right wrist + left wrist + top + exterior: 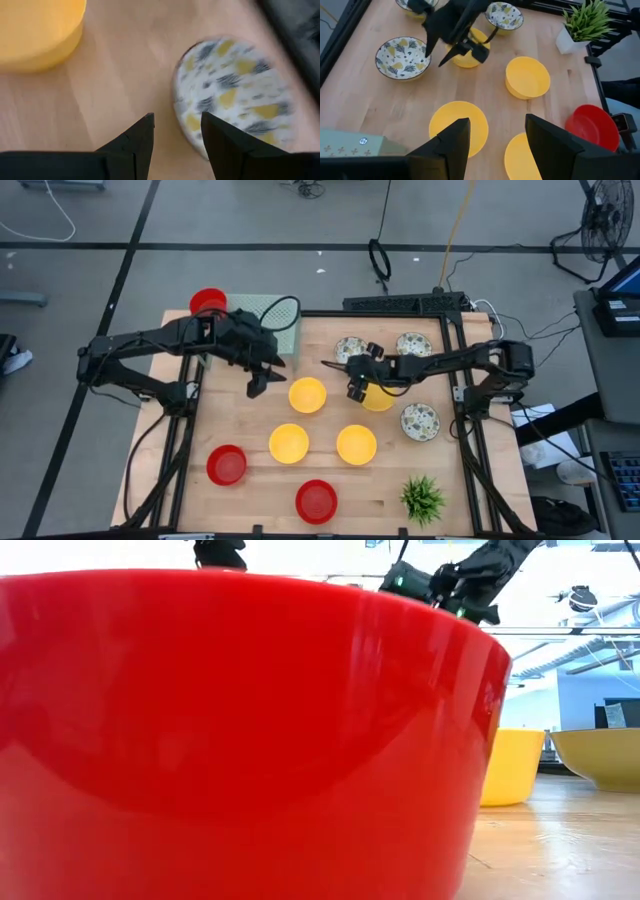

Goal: Pick & Place Mini bowls
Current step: Put the white patterned bowl on the shelf

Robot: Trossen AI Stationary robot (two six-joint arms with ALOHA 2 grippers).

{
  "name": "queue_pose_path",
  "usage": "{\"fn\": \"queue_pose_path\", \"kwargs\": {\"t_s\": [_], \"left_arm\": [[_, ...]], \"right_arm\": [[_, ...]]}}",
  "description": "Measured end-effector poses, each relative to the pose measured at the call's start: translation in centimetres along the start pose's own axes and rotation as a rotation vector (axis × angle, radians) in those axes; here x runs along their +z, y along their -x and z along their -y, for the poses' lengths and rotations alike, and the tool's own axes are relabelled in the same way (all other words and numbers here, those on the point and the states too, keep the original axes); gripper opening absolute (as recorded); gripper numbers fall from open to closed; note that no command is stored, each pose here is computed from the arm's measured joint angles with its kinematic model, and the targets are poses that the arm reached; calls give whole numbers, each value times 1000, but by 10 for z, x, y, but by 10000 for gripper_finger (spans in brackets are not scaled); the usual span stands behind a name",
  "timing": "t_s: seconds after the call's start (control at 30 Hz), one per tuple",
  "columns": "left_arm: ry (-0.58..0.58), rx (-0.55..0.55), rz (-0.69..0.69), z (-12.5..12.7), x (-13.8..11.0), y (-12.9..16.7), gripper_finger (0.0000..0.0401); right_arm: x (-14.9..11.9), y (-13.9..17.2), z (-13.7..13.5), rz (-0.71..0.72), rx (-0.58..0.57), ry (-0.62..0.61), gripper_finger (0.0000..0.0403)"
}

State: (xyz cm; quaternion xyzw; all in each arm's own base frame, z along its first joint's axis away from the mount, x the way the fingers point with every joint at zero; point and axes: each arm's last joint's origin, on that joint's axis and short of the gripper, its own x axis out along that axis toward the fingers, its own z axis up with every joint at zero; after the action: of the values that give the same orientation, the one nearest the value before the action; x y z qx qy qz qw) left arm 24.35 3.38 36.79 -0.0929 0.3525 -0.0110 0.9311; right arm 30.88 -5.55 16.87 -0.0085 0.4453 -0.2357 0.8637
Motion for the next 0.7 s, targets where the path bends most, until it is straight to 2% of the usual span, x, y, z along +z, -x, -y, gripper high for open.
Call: {"fn": "queue_pose_path", "kwargs": {"t_s": [0.1, 0.23, 0.47, 0.57, 0.7], "left_arm": [[-6, -6, -1, 2, 0, 0, 195], [-15, -13, -3, 4, 0, -1, 195], [-24, -19, -4, 6, 0, -1, 196], [-28, -21, -5, 7, -1, -1, 195], [-29, -21, -4, 7, -1, -1, 196]], "right_arm": [[-2, -16, -2, -8, 10, -2, 151], [-8, -35, -7, -17, -29, 71, 151], [-9, -43, -9, -6, -79, 147, 142], [-8, -42, -9, 0, -79, 146, 114], [-7, -41, -9, 5, -78, 144, 47]]}}
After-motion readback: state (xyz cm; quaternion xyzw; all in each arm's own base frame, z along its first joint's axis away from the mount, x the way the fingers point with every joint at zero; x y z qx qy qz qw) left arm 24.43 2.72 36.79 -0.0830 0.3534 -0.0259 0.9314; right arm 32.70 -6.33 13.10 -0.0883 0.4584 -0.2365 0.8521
